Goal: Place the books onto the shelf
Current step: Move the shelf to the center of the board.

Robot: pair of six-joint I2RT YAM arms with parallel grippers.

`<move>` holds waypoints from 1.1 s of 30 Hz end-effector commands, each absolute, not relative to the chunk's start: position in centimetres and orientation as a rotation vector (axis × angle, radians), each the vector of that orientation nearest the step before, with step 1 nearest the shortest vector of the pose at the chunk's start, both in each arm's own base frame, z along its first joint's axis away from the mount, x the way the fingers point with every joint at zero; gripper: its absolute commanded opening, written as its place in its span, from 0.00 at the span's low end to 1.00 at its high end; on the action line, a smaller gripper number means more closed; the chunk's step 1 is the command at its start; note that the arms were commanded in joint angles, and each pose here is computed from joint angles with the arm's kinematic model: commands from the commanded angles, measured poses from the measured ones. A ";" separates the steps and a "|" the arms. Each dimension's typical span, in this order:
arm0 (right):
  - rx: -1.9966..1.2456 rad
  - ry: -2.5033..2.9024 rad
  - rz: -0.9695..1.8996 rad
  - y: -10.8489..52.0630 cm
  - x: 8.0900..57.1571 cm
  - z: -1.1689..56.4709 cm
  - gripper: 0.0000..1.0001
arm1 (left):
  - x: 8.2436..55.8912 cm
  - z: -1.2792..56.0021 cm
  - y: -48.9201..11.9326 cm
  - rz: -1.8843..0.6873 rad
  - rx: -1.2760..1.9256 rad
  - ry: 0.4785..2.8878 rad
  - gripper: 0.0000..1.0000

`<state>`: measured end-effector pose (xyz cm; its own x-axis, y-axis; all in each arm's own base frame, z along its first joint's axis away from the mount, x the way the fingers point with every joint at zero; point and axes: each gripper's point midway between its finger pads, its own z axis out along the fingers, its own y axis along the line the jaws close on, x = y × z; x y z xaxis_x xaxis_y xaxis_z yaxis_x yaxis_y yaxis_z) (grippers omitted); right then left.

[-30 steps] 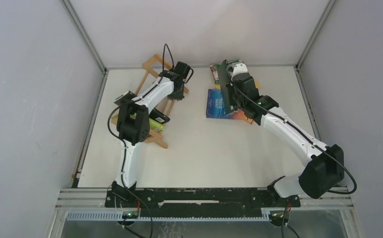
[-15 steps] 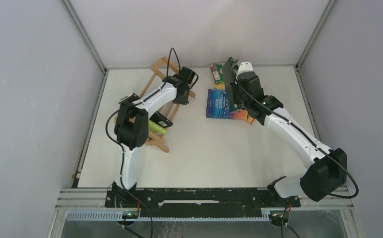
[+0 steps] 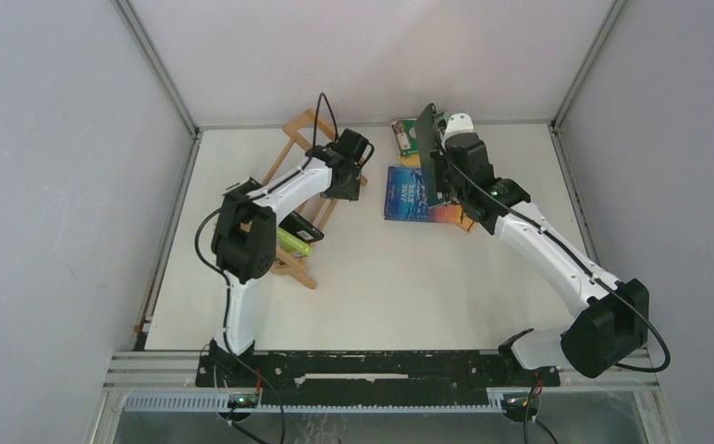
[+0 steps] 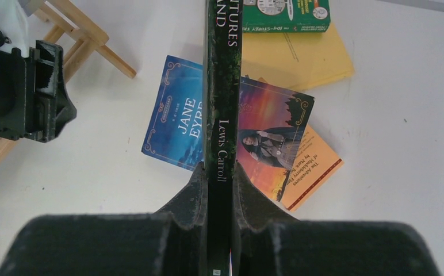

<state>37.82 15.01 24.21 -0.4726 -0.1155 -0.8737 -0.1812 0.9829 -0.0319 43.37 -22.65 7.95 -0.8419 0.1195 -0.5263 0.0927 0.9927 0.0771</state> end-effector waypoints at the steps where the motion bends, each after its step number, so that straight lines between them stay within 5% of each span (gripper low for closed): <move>1: -0.150 1.866 0.127 14.8 38.7 30.4 0.00 | 43.2 11.9 -24.4 -0.038 0.097 2.511 0.59; 13: -0.155 1.825 0.145 14.8 38.3 32.1 0.00 | 44.2 16.9 -24.6 -0.035 0.017 2.414 0.69; 33: -0.341 1.581 0.246 20.2 35.9 40.9 0.00 | 41.5 34.7 -18.2 -0.025 -0.292 2.067 0.71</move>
<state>36.56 17.97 30.19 -0.3139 -0.1770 -0.9328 -0.3136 0.9466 -0.0741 43.55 -21.23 26.82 -0.6200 -0.1110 -0.7767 -0.1110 0.9924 -0.0532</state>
